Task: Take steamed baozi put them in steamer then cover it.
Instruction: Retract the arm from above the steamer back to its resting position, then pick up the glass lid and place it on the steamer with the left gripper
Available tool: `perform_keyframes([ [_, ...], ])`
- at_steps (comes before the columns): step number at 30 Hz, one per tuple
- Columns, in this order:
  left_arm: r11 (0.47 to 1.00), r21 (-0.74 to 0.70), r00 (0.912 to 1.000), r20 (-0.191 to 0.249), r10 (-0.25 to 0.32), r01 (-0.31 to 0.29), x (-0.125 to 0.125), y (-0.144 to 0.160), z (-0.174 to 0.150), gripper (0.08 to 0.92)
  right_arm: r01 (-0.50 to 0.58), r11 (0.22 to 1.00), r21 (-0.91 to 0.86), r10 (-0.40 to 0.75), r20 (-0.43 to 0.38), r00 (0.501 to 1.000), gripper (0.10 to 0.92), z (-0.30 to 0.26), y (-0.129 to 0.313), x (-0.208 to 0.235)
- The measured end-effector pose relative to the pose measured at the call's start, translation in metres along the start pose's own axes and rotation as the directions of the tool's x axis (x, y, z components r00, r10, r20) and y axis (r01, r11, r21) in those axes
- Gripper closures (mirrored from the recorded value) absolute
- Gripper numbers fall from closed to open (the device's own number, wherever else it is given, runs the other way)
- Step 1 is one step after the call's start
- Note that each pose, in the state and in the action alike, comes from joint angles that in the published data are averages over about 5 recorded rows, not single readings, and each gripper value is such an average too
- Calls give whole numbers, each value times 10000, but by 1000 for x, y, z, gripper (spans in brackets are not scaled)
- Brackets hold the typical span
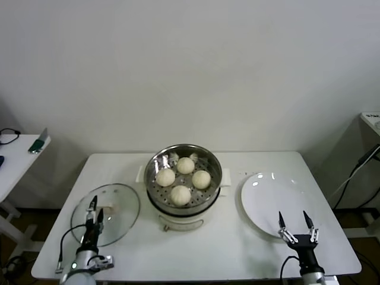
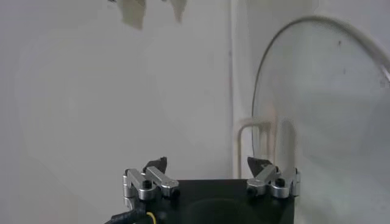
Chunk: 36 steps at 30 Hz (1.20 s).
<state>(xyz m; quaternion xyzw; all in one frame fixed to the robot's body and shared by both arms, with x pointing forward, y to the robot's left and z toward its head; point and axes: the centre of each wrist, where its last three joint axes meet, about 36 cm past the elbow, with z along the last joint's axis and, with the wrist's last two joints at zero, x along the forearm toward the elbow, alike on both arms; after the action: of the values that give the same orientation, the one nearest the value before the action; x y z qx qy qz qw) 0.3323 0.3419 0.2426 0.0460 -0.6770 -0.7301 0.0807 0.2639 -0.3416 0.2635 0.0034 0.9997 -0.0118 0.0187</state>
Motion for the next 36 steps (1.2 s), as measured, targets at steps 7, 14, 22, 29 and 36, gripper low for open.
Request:
perform_keyframes([
  [7, 9994, -282, 9993, -304, 214, -223, -13, -4, 1, 265, -35, 10000, -21, 35, 104, 9999, 200, -2, 5, 1],
  [14, 9988, -343, 9986, -413, 321, -335, -18, -6, -1, 472, -59, 10000, -38, 60, 123, 9999, 200, 0, 9, 2],
  [22, 9989, -272, 9983, -439, 374, -386, -20, -6, -3, 697, -84, 10000, -30, 84, 176, 9998, 200, -1, 11, 1],
  [29, 9998, -19, 9988, -439, 208, -209, -22, 5, 0, 860, -129, 9999, -2, 129, 229, 9997, 200, -1, 11, -2],
  [36, 9993, 342, 9983, -578, -95, 115, -23, 37, 4, 864, -151, 9999, 84, 149, 231, 9996, 200, -1, 9, -4],
])
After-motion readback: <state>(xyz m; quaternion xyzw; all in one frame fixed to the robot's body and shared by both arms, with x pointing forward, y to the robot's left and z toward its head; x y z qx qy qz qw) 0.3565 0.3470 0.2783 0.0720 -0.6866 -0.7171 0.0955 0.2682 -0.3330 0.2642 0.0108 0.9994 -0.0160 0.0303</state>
